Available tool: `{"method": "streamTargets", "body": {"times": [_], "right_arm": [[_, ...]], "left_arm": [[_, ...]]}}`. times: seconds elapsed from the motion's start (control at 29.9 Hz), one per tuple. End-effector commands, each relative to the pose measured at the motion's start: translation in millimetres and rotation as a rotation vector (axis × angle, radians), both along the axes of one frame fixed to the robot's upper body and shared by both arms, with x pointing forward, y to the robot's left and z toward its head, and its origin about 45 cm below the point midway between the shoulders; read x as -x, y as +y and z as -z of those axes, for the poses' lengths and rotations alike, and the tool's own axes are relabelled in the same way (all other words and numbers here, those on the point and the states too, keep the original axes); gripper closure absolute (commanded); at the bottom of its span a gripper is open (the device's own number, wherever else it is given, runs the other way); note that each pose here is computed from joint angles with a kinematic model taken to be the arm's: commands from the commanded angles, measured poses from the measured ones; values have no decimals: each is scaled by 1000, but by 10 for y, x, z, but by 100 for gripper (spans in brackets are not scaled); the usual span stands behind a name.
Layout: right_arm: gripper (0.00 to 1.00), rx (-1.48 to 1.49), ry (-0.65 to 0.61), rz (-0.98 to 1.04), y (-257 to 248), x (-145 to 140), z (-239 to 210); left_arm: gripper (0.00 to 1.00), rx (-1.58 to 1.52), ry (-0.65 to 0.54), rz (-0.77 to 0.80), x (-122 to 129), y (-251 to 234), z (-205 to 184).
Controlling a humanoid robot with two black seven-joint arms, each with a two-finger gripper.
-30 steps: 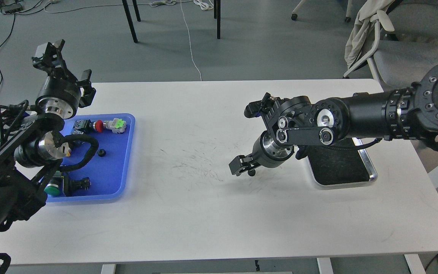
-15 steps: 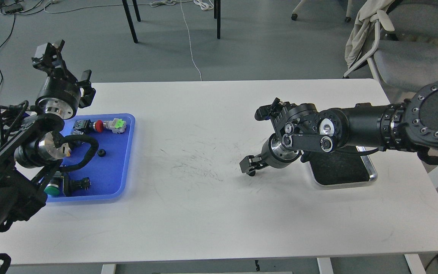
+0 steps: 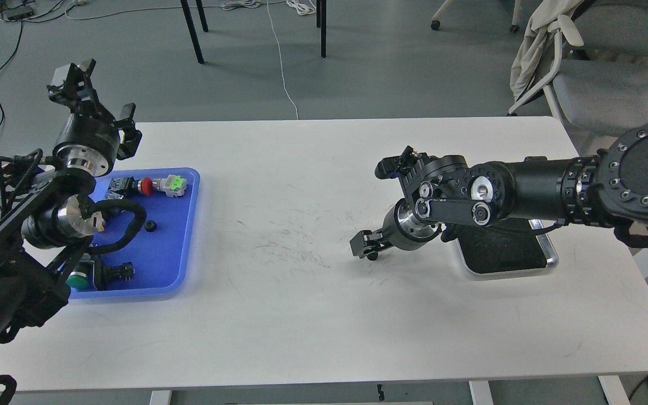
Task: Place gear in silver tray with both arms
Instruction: 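Reach the right gripper to the black gear and grasp it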
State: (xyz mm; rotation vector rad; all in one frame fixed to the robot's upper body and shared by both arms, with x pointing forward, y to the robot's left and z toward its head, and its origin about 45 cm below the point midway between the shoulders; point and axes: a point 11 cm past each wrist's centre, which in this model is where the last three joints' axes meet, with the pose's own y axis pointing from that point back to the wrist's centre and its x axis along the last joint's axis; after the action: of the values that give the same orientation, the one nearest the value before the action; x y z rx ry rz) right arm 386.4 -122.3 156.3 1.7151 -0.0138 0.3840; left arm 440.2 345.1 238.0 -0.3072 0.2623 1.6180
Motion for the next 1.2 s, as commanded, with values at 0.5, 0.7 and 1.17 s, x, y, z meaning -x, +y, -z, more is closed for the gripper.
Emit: {"method": "streamTargets", "body": {"times": [0.5,0.7,1.17], "right_arm": [[12,-22,-1,56,-68,-54,81],[12,-94,21,104,55,-58,15],[16,-77,31,89,43,-18,53]], "left_arm": [[2,-4,-6,-7,28,17,30],[2,-3,-7,-5,28,9,23],[2,0,-11,1,27,-14,12]]}}
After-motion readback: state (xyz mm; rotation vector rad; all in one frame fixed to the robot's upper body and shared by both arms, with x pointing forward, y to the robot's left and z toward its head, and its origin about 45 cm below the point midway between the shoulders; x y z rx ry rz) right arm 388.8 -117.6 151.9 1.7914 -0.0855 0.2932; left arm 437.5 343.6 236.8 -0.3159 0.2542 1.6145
